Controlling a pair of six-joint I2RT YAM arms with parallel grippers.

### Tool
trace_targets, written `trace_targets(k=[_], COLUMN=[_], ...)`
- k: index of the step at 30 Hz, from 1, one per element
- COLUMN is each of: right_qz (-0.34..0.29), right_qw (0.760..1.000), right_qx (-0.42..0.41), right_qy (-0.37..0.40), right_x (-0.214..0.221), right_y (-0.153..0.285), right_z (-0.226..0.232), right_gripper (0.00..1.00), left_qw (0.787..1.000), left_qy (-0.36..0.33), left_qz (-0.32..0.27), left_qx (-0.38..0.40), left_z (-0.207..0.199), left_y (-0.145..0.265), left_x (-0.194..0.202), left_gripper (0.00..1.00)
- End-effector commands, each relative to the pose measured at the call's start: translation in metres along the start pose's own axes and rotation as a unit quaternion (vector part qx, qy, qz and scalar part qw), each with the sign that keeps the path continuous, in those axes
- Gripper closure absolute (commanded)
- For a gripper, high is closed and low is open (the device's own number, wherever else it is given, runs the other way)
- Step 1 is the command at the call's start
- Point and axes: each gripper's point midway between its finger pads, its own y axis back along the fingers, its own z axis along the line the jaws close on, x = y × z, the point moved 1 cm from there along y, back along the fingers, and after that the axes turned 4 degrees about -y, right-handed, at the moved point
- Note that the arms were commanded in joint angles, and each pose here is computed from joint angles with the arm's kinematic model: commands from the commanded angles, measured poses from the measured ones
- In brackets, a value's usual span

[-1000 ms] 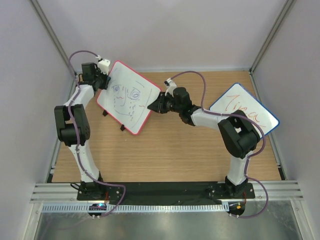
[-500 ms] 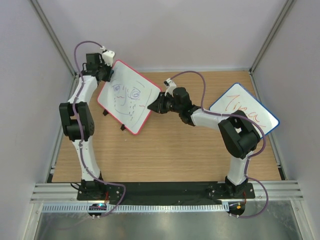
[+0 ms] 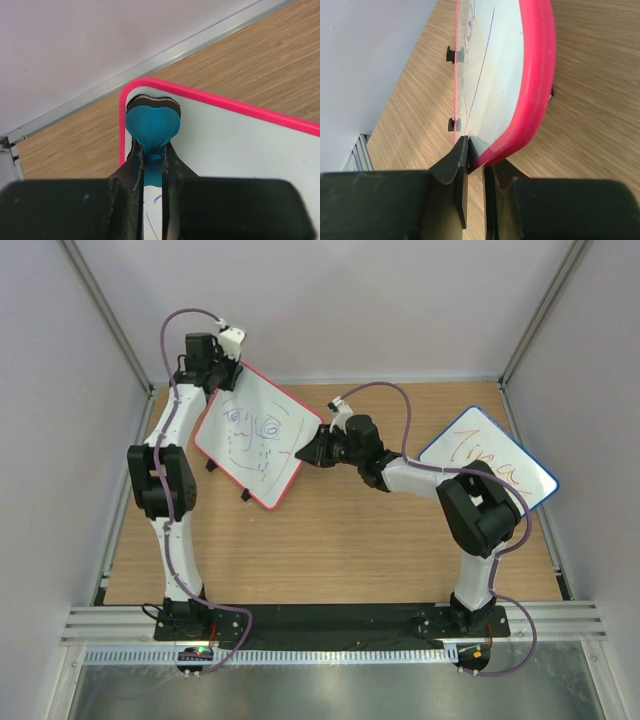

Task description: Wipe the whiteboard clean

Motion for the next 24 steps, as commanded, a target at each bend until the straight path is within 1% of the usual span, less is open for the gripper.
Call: trace_targets(k=[1, 2, 3, 4, 5, 6, 7, 9, 11, 15, 18, 20, 21, 24], right_qz=[0.05, 0.05, 0.05, 0.05, 0.051, 0.05, 0.051, 0.05, 0.05, 0.051, 0.05, 0.048, 0.048, 0.047], right_qw=[0.995, 0.995, 0.995, 0.995, 0.995, 0.995, 0.995, 0.995, 0.995, 0.995, 0.995, 0.995, 0.995, 0.995], right_qx=[0.009, 0.01, 0.009, 0.008, 0.009, 0.007, 0.008, 0.008, 0.008, 0.009, 0.009, 0.01, 0.011, 0.012], right_qy=[0.082, 0.081, 0.082, 0.082, 0.081, 0.082, 0.082, 0.082, 0.082, 0.081, 0.081, 0.082, 0.082, 0.085], right_x=[0.026, 0.026, 0.026, 0.027, 0.027, 0.027, 0.028, 0.029, 0.029, 0.031, 0.03, 0.029, 0.029, 0.027], right_y=[0.004, 0.005, 0.005, 0.005, 0.005, 0.006, 0.006, 0.007, 0.007, 0.007, 0.007, 0.007, 0.008, 0.008], right_z=[-0.004, -0.004, -0.004, -0.003, -0.003, -0.003, -0.003, -0.004, -0.004, -0.006, -0.005, -0.005, -0.005, -0.004], right_gripper=[0.99, 0.99, 0.99, 0.99, 0.99, 0.99, 0.99, 0.99, 0.99, 0.99, 0.99, 0.99, 0.99, 0.99], left_qw=[0.995, 0.995, 0.995, 0.993, 0.993, 0.992, 0.989, 0.987, 0.981, 0.977, 0.979, 0.982, 0.985, 0.988], left_qy=[0.011, 0.011, 0.007, 0.008, 0.005, -0.002, -0.001, -0.008, -0.021, -0.03, -0.025, -0.022, -0.025, -0.036], left_qz=[0.073, 0.075, 0.083, 0.1, 0.102, 0.112, 0.129, 0.142, 0.169, 0.182, 0.172, 0.156, 0.137, 0.107], left_qx=[0.065, 0.061, 0.06, 0.065, 0.063, 0.06, 0.066, 0.072, 0.089, 0.104, 0.104, 0.104, 0.101, 0.105], left_z=[-0.04, -0.035, -0.033, -0.036, -0.033, -0.027, -0.03, -0.031, -0.042, -0.052, -0.052, -0.054, -0.052, -0.058], left_y=[-0.01, -0.004, 0.0, 0.002, 0.009, 0.014, 0.017, 0.025, 0.031, 0.04, 0.038, 0.039, 0.04, 0.044], left_x=[0.058, 0.061, 0.068, 0.084, 0.085, 0.095, 0.112, 0.124, 0.148, 0.162, 0.153, 0.137, 0.12, 0.087], left_gripper=[1.0, 1.0, 1.0, 1.0, 1.0, 1.0, 1.0, 1.0, 1.0, 1.0, 1.0, 1.0, 1.0, 1.0])
